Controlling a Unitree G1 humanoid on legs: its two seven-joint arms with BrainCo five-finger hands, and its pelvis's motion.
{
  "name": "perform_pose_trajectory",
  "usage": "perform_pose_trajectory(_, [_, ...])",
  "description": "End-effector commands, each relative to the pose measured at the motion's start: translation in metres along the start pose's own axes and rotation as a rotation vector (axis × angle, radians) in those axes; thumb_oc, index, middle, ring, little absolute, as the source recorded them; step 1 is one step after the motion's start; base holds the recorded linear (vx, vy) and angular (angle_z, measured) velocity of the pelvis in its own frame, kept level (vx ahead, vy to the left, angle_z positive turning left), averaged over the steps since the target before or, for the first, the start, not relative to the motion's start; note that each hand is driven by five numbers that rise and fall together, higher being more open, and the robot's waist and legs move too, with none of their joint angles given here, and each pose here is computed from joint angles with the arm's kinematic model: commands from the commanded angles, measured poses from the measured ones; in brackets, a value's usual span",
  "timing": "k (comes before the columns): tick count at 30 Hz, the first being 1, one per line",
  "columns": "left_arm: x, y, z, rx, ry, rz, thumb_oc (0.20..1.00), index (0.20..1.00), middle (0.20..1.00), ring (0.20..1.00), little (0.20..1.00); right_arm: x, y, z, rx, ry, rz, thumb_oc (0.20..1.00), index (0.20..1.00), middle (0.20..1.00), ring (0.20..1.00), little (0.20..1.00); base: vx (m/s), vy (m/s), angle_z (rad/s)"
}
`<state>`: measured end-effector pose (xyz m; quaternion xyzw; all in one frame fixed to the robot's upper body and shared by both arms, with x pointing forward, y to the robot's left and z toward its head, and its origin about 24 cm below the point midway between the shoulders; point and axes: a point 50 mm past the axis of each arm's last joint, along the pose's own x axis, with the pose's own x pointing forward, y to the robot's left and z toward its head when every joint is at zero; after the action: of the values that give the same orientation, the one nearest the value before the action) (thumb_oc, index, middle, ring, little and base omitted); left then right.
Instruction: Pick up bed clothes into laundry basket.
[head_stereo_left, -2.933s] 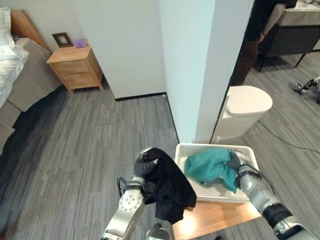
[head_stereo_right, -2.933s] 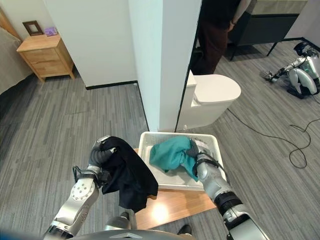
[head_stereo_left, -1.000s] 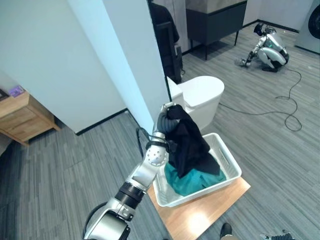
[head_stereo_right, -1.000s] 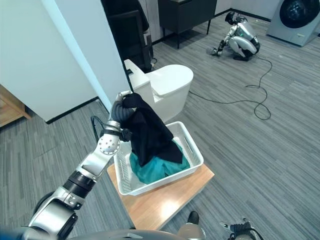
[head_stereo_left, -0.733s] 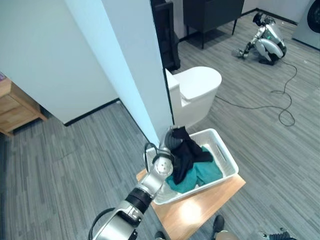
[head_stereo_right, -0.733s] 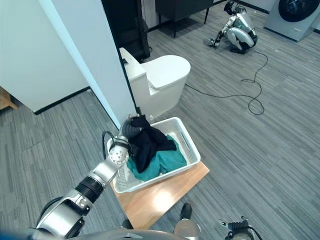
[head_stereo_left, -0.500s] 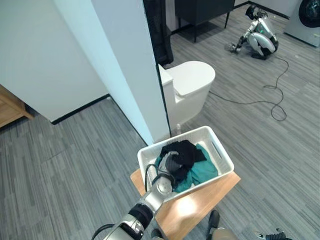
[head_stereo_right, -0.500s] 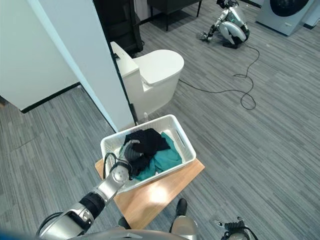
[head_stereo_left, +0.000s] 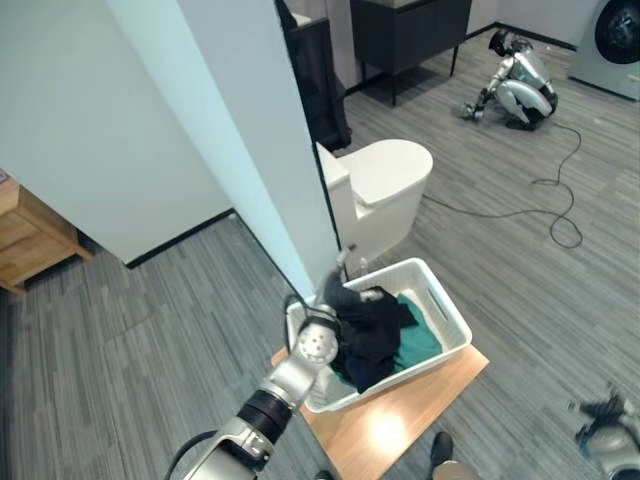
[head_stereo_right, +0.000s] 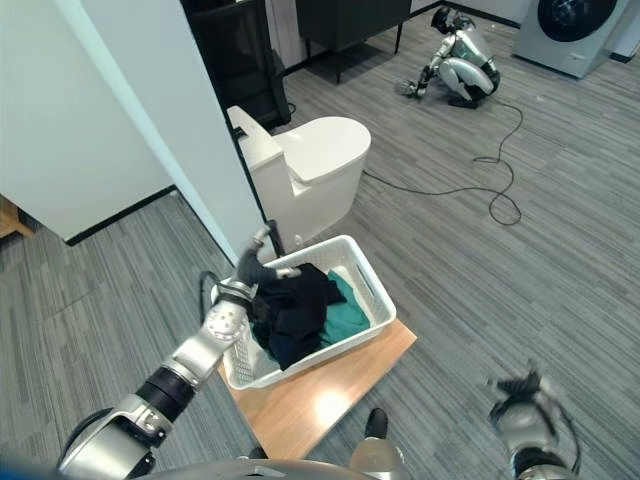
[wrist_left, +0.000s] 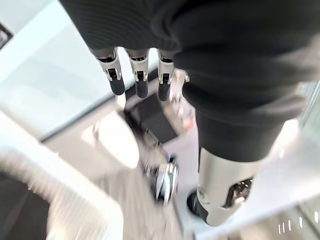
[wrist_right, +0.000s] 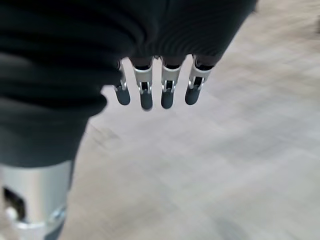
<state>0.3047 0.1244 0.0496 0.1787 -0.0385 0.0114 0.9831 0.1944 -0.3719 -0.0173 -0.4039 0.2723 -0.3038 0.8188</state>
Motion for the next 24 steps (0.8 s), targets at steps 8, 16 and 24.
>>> perform_pose_trajectory(8, [-0.048, 0.082, -0.017, -0.221, -0.039, 0.349, 1.0, 1.0, 1.0, 1.0, 1.0, -0.039, -0.033, 0.156, 0.19, -0.762, -0.182, 1.0, 1.0, 1.0, 1.0, 1.0, -0.01, -0.056, 0.03])
perform_pose_trajectory(16, [-0.116, 0.128, -0.032, -0.222, -0.008, 0.627, 1.0, 1.0, 1.0, 1.0, 1.0, -0.136, -0.01, 0.218, 0.312, -1.255, 0.085, 1.0, 1.0, 1.0, 1.0, 1.0, -0.11, -0.048, 0.18])
perform_pose_trajectory(24, [-0.111, 0.137, -0.006, -0.229, -0.148, 0.587, 1.0, 1.0, 1.0, 1.0, 1.0, -0.162, -0.014, 0.245, 0.413, -1.379, 0.105, 1.0, 1.0, 1.0, 1.0, 1.0, -0.34, -0.159, 1.55])
